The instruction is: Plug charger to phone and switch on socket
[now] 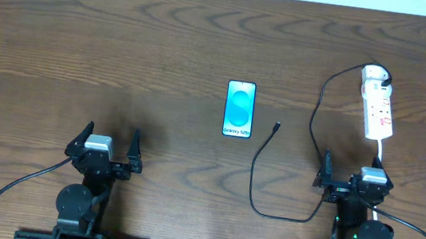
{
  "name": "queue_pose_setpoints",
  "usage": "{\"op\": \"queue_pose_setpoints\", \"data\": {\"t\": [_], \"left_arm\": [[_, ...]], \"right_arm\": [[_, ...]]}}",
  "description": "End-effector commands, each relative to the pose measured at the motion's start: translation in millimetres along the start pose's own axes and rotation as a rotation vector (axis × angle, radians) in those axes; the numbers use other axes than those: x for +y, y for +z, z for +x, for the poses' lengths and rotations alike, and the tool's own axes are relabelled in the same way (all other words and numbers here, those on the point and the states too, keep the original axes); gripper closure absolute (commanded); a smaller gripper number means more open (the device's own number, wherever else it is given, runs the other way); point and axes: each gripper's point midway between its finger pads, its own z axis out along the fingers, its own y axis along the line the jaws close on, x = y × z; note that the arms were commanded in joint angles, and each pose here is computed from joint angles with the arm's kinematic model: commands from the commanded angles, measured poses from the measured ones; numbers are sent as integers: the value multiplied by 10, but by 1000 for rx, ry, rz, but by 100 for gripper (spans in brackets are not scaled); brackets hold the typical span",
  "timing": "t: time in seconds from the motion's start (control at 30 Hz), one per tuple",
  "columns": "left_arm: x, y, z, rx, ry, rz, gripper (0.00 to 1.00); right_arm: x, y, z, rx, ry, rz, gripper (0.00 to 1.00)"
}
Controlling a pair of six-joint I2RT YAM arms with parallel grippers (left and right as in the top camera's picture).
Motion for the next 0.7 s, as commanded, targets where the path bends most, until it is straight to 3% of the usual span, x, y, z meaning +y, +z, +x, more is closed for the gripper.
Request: {"op": "queue_pose_setpoints", "data": {"t": [0.0, 0.33, 0.47, 0.67], "left_arm": [[7, 2, 145, 48, 5, 0, 2], [-109, -1, 129, 44, -10, 66, 2], [-412, -50, -108, -45, -49, 245, 2], [-462, -113, -487, -203, -23, 275, 2]], "right_arm": [[14, -3, 1, -2, -1, -3, 1], [14, -3, 1, -2, -1, -3, 1], [14, -3, 1, -2, -1, -3, 1], [14, -3, 1, -2, -1, -3, 1]]}}
